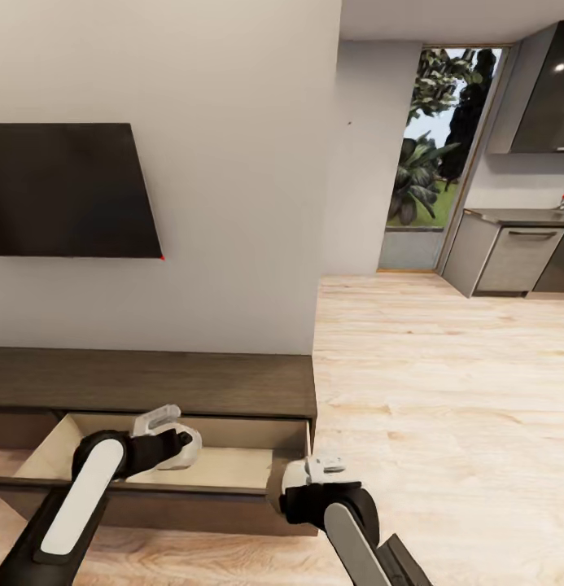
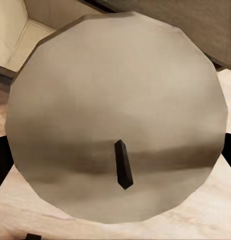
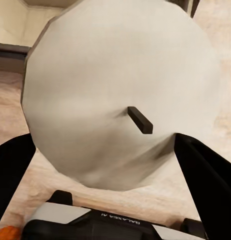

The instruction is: Place each of the two pumpkins and all three candles from the living room inside a cabinet in the living room (use any cabinet), then make sure every cabinet is closed, and position the cauldron so it is next to a table in the living room.

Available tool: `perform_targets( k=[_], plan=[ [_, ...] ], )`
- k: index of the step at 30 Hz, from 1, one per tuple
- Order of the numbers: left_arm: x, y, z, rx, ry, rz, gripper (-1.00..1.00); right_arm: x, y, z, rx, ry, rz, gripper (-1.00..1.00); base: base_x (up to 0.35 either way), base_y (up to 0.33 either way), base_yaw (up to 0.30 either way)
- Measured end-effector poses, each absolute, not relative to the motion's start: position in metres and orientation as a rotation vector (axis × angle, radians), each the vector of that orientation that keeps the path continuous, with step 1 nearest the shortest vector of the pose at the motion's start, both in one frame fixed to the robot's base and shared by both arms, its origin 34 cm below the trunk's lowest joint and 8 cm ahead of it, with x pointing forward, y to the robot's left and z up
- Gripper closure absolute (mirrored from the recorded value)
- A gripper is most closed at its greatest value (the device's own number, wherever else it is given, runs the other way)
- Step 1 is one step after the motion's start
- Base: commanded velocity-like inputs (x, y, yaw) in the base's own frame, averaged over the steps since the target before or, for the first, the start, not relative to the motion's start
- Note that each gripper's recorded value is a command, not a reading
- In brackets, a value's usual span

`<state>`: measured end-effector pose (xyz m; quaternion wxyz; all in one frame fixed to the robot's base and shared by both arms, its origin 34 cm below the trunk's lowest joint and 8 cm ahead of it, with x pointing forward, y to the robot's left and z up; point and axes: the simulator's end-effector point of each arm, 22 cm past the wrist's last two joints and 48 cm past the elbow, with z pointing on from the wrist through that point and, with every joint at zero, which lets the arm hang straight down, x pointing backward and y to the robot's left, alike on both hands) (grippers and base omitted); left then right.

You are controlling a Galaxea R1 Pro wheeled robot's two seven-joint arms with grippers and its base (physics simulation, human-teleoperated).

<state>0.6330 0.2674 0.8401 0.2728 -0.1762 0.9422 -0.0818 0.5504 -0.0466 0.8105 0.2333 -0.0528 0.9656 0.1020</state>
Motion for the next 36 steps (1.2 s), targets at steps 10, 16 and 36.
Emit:
perform_targets(
  k=[10,16,36],
  plan=[
    [0.631,0.236,0.838,-0.381,2.577,-0.132,1.00,0.564,0.000,0.837,-0.129,2.591,0.380,1.00,0.012,0.005,0.000],
    [0.631,0.238,0.838,-0.378,2.578,-0.124,1.00,0.565,-0.002,0.836,-0.125,2.589,0.370,1.00,0.059,0.030,0.000],
    [0.630,0.237,0.836,-0.373,2.583,-0.126,1.00,0.568,-0.003,0.838,-0.109,2.576,0.369,1.00,0.106,0.032,0.000]
  ],
)
